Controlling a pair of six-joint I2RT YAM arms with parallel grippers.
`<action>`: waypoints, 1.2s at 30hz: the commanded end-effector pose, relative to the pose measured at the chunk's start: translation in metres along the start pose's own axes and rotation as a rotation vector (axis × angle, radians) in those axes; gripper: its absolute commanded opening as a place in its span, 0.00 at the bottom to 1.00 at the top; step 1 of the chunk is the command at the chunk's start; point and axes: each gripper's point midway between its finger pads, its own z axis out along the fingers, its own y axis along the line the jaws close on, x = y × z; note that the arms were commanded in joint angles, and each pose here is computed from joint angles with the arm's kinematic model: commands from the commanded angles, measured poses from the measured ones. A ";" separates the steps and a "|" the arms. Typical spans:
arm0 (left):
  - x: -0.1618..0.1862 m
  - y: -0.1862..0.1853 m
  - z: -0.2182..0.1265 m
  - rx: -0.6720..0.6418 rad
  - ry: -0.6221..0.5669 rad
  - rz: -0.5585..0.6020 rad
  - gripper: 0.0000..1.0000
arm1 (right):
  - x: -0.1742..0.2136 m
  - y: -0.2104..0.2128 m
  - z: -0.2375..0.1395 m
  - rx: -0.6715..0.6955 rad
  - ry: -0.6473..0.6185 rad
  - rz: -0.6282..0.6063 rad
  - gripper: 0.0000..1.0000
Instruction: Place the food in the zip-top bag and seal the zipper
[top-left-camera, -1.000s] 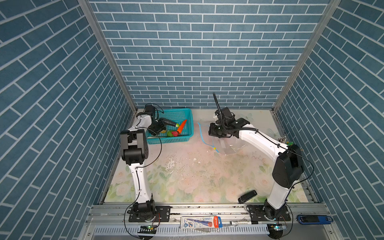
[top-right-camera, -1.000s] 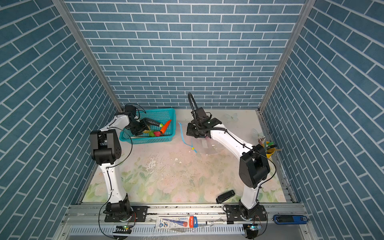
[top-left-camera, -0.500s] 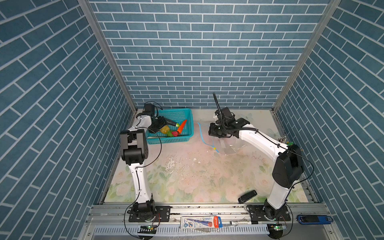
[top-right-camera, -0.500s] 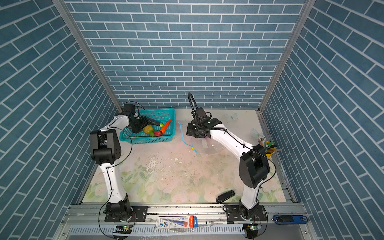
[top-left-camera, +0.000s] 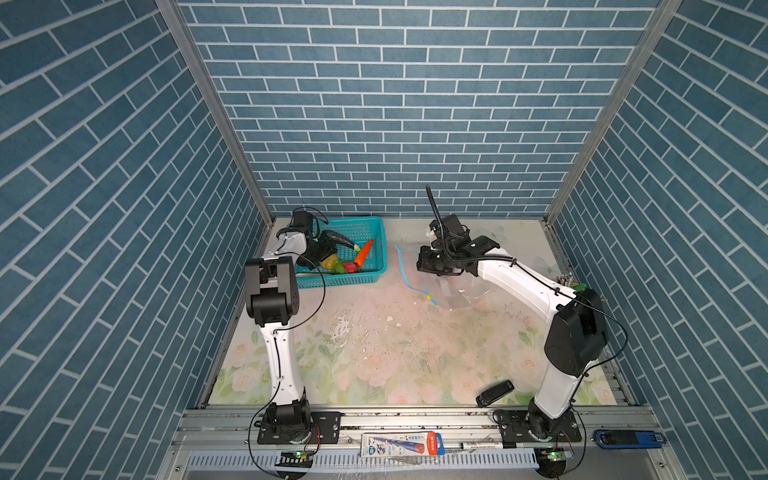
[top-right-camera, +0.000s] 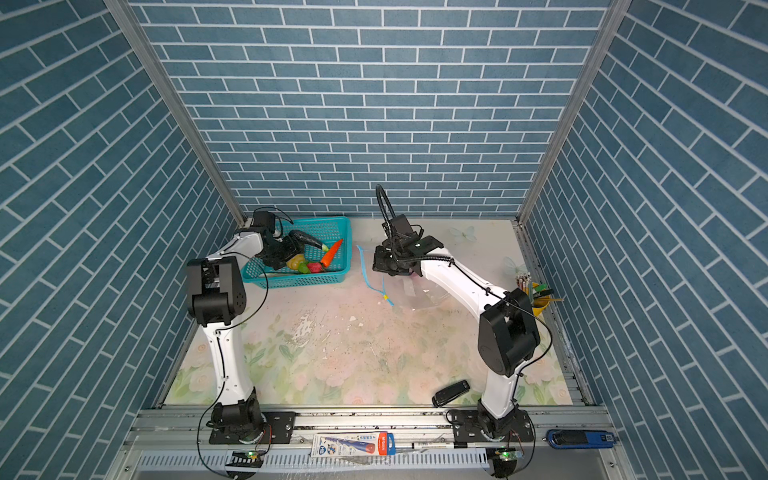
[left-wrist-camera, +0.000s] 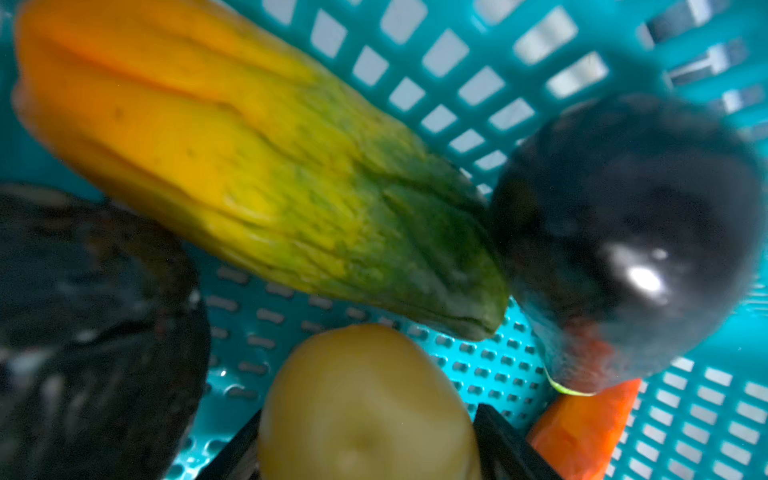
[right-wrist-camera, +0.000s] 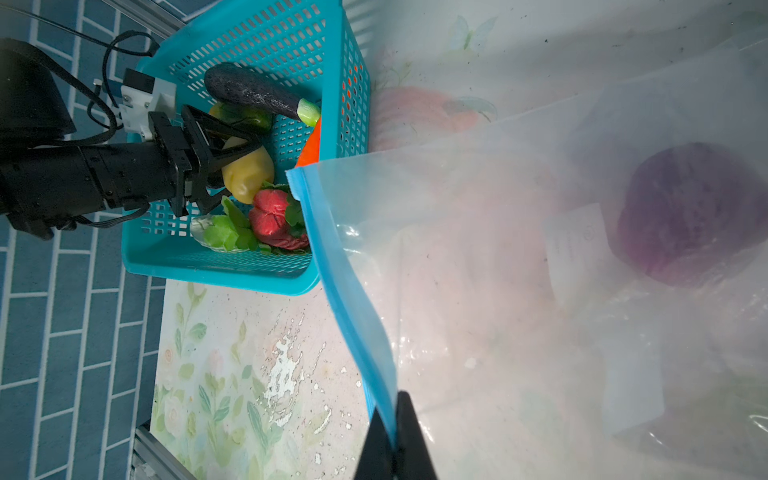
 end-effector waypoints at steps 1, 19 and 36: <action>0.008 0.009 0.005 -0.082 0.039 0.045 0.77 | -0.010 0.011 -0.001 -0.029 -0.014 0.014 0.00; 0.009 0.006 -0.004 -0.121 0.058 0.100 0.61 | -0.011 0.012 -0.004 -0.025 -0.016 0.003 0.00; 0.001 -0.014 -0.029 -0.058 0.024 0.108 0.50 | -0.011 0.011 -0.007 -0.020 -0.021 0.003 0.00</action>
